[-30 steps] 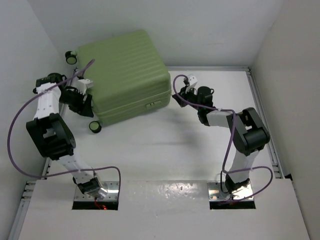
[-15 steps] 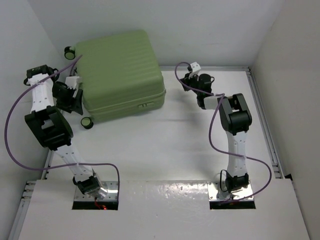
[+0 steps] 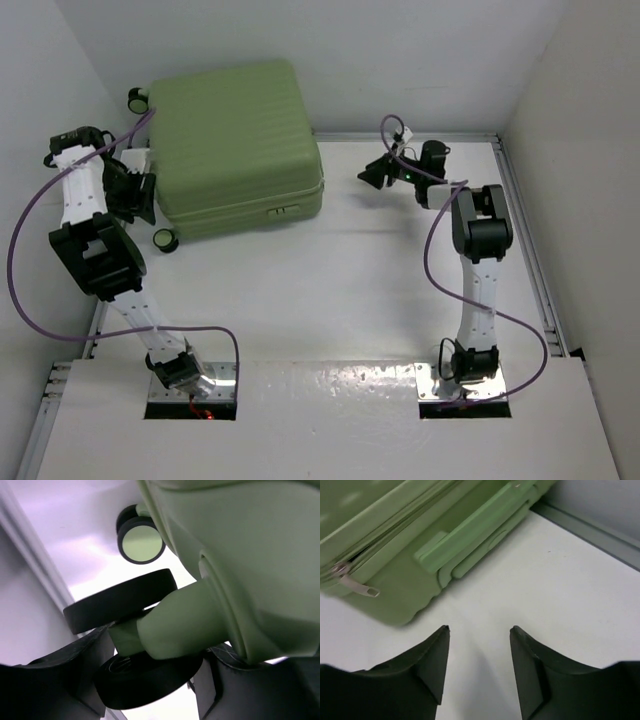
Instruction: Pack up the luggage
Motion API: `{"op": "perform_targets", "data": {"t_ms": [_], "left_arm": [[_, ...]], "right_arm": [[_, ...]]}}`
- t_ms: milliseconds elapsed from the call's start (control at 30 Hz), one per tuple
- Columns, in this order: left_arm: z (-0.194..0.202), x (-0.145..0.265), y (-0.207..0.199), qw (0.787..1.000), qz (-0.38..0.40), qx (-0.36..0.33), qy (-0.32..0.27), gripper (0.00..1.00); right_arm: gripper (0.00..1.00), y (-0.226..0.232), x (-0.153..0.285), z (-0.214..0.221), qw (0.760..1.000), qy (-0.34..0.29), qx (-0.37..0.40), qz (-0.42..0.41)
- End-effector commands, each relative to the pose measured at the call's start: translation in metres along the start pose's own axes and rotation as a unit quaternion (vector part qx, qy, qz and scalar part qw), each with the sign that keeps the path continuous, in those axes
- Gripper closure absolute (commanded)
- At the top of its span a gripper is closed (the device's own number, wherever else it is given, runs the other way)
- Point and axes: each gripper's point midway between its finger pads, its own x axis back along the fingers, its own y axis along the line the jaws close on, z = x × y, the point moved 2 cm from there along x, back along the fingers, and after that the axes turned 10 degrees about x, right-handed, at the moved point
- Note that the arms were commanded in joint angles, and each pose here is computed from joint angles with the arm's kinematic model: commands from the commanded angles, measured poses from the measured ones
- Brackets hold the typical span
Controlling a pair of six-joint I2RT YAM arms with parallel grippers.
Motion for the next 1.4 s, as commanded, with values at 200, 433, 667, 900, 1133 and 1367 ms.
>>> {"op": "perform_targets", "data": {"t_ms": [200, 433, 667, 900, 1133, 1367], "left_arm": [[-0.109, -0.084, 0.047, 0.981, -0.102, 0.010, -0.165, 1.00], [-0.103, -0.090, 0.046, 0.983, -0.099, 0.012, -0.155, 1.00], [-0.106, -0.090, 0.044, 0.983, -0.092, 0.009, -0.162, 1.00], [-0.106, -0.092, 0.043, 0.983, -0.087, 0.008, -0.163, 1.00], [-0.105, -0.095, 0.043, 0.983, -0.087, 0.008, -0.163, 1.00], [-0.103, -0.098, 0.042, 0.984, -0.082, 0.008, -0.160, 1.00]], "right_arm": [[0.44, 0.075, 0.005, -0.055, 0.985, 0.005, 0.048, -0.164], [0.35, 0.090, -0.033, -0.057, 0.987, 0.016, 0.080, -0.141], [0.35, 0.100, -0.053, -0.061, 0.985, 0.005, 0.074, -0.155], [0.38, 0.098, -0.073, -0.057, 0.984, 0.002, 0.081, -0.161], [0.47, 0.105, -0.083, -0.057, 0.979, -0.002, 0.099, -0.177], [0.65, 0.108, -0.089, -0.049, 0.978, 0.005, 0.130, -0.163]]}}
